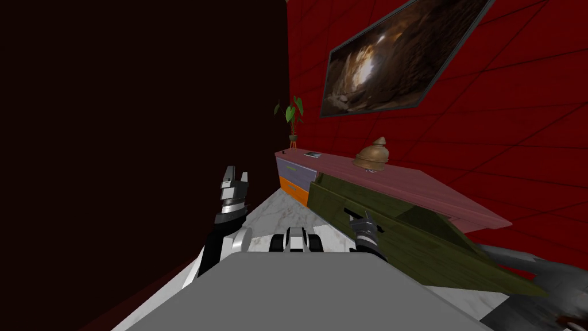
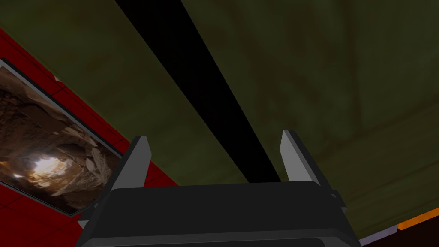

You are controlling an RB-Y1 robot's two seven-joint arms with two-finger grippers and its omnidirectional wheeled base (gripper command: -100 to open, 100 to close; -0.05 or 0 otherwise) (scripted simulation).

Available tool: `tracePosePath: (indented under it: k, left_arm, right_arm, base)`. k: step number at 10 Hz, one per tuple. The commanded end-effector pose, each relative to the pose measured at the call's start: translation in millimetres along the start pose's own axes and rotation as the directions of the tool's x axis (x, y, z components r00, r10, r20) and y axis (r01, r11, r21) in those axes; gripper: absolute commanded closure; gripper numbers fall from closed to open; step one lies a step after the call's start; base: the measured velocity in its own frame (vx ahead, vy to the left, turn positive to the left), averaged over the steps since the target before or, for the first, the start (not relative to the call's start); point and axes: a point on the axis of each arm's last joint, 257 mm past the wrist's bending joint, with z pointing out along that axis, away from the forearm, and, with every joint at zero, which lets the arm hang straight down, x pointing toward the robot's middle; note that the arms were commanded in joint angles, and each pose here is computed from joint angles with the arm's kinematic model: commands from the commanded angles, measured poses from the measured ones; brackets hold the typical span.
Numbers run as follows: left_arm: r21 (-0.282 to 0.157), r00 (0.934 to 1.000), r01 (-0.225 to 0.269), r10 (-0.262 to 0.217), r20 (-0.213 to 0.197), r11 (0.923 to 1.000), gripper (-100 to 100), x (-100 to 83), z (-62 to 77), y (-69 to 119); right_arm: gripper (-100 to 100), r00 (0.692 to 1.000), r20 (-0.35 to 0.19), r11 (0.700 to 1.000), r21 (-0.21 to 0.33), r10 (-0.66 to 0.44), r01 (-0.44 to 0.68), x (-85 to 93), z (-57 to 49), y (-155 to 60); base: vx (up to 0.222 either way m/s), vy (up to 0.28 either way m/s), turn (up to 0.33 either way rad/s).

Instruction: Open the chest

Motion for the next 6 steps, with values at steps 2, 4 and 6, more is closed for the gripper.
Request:
tracePosePath:
  k: [2, 4, 6]
  left_arm:
    - [0.000, 1.0000, 0.000, 0.000, 0.000, 1.0000, 0, 0.0, 0.0, 0.0]
    - [0.000, 1.0000, 0.000, 0.000, 0.000, 1.0000, 0, 0.0, 0.0, 0.0]
    - [0.000, 1.0000, 0.000, 0.000, 0.000, 1.0000, 0, 0.0, 0.0, 0.0]
  right_arm:
    - [-100, 1.000, 0.014, 1.000, -0.001, -0.004, 0.004, -8.6, -16.9, -16]
    - [-100, 1.000, 0.017, 1.000, -0.001, -0.006, 0.006, -11.1, -21.9, -21]
    - [-100, 1.000, 0.021, 1.000, 0.000, -0.008, 0.008, -13.7, -26.7, -27]
  base:
    - [0.042, -0.004, -0.037]
    - [0.048, -0.002, -0.036]
    - [0.031, -0.011, -0.016]
